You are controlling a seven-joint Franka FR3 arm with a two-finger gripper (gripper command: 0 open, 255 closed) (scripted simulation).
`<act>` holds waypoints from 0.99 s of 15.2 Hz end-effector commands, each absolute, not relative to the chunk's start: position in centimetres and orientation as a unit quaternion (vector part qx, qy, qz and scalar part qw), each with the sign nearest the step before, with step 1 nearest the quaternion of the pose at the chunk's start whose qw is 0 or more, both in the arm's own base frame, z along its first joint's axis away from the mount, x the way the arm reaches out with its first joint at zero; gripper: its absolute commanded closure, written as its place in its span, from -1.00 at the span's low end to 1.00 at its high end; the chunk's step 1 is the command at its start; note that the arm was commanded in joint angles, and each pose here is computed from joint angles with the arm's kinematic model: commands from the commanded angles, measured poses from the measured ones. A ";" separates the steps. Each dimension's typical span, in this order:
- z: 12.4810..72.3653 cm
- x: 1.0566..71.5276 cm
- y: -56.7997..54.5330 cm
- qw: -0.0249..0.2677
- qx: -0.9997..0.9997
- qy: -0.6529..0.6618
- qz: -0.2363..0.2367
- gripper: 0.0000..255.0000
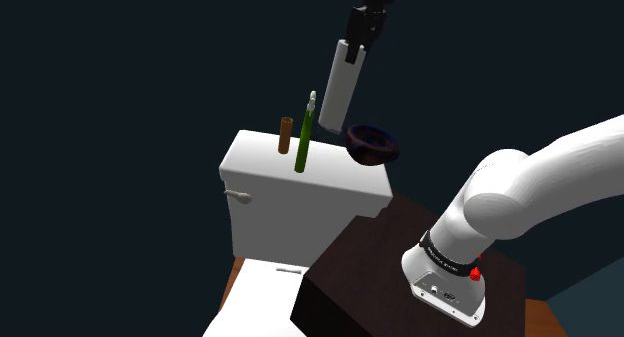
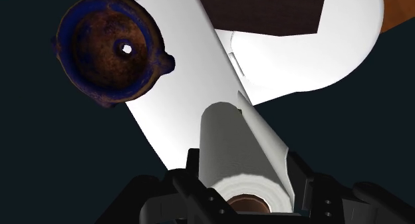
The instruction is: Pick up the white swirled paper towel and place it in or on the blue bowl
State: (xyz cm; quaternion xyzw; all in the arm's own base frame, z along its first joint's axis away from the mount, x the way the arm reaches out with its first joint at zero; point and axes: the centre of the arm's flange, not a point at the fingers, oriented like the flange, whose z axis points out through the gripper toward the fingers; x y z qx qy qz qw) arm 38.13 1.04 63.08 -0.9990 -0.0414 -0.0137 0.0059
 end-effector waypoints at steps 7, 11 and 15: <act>67.2 35.1 -6.8 0.006 -0.999 -0.041 -0.014 1.00; 69.4 33.3 -11.3 0.006 -0.999 -0.041 -0.014 1.00; 71.5 31.6 -15.8 0.006 -0.999 -0.041 -0.014 1.00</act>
